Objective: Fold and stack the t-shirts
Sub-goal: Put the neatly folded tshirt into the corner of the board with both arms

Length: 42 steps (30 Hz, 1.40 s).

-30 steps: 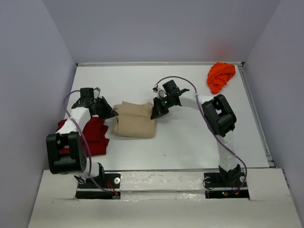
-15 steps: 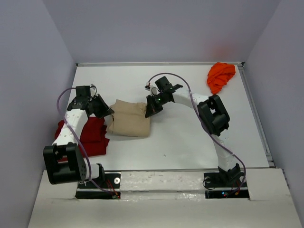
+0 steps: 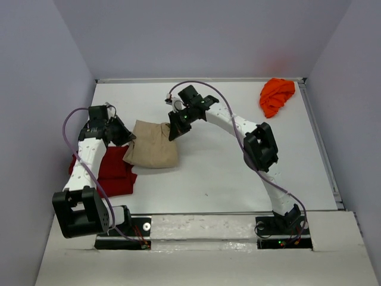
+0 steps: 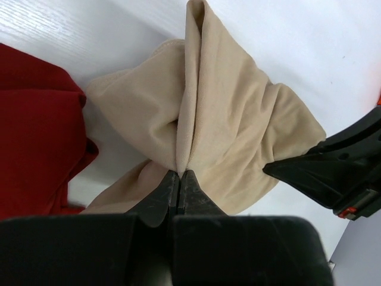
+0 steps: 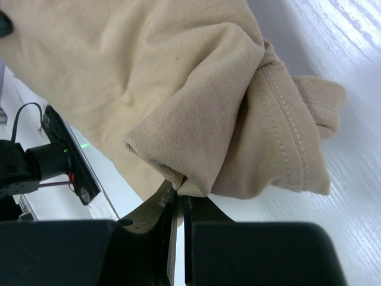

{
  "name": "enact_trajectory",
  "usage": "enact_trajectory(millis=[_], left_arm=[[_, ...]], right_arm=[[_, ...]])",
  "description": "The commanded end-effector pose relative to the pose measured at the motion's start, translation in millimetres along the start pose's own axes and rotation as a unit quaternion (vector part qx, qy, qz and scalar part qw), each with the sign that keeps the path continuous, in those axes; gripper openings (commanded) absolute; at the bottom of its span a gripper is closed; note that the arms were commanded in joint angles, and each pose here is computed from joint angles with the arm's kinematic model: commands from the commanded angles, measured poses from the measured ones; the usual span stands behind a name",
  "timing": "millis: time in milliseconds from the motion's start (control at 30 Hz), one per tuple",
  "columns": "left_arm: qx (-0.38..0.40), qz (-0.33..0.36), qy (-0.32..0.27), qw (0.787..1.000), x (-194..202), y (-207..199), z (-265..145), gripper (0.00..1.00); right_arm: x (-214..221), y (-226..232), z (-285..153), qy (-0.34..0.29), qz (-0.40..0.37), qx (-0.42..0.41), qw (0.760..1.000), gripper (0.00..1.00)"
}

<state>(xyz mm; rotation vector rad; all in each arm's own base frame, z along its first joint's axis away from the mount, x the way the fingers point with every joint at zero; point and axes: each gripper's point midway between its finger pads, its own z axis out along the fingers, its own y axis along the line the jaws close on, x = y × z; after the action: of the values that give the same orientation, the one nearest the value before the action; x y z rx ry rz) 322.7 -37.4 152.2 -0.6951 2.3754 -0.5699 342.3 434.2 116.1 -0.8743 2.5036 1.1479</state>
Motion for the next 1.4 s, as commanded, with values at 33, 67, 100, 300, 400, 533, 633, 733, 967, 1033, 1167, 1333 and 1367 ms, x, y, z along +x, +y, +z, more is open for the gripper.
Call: enact_trajectory(millis=[33, 67, 100, 300, 400, 533, 633, 733, 967, 1033, 1167, 1333, 1367], left_arm=[[0.009, 0.014, -0.056, 0.998, -27, -11, -27, 0.00], [0.008, 0.013, -0.058, 0.998, -28, -10, -28, 0.00], [0.009, 0.012, -0.059, 0.998, -29, -10, -29, 0.00], [-0.005, 0.011, -0.070, 0.997, -33, -2, -37, 0.00], [-0.016, 0.009, -0.081, 0.997, -36, 4, -45, 0.00], [-0.027, 0.010, -0.099, 0.995, -43, 5, -54, 0.00], [-0.036, 0.004, -0.102, 0.994, -43, 11, -59, 0.00], [-0.044, -0.002, -0.118, 0.992, -46, 16, -68, 0.00], [-0.068, 0.003, -0.166, 0.984, -59, 17, -97, 0.00], [-0.076, 0.001, -0.169, 0.983, -58, 19, -103, 0.00], [-0.076, -0.010, -0.175, 0.982, -53, 25, -109, 0.00], [-0.093, -0.028, -0.162, 0.982, -40, 45, -99, 0.00], [-0.100, -0.035, -0.162, 0.981, -39, 51, -100, 0.00]], right_arm=[[6, 28, 10, 0.031, -0.016, -0.026, 0.999, 0.00], [5, 27, 12, 0.030, -0.016, -0.025, 0.999, 0.00], [9, 31, 16, 0.035, -0.018, -0.028, 0.999, 0.00], [11, 35, 27, 0.047, -0.013, -0.041, 0.998, 0.00], [13, 40, 32, 0.053, -0.015, -0.051, 0.997, 0.00], [13, 51, 39, 0.059, -0.023, -0.061, 0.996, 0.00], [16, 66, 46, 0.067, -0.030, -0.081, 0.994, 0.00], [20, 76, 52, 0.075, -0.038, -0.089, 0.992, 0.00], [28, 89, 60, 0.084, -0.048, -0.099, 0.990, 0.00], [28, 91, 60, 0.083, -0.048, -0.105, 0.990, 0.00], [31, 96, 62, 0.088, -0.051, -0.111, 0.989, 0.00], [39, 101, 69, 0.100, -0.048, -0.127, 0.986, 0.00], [43, 104, 73, 0.105, -0.047, -0.131, 0.985, 0.00]])
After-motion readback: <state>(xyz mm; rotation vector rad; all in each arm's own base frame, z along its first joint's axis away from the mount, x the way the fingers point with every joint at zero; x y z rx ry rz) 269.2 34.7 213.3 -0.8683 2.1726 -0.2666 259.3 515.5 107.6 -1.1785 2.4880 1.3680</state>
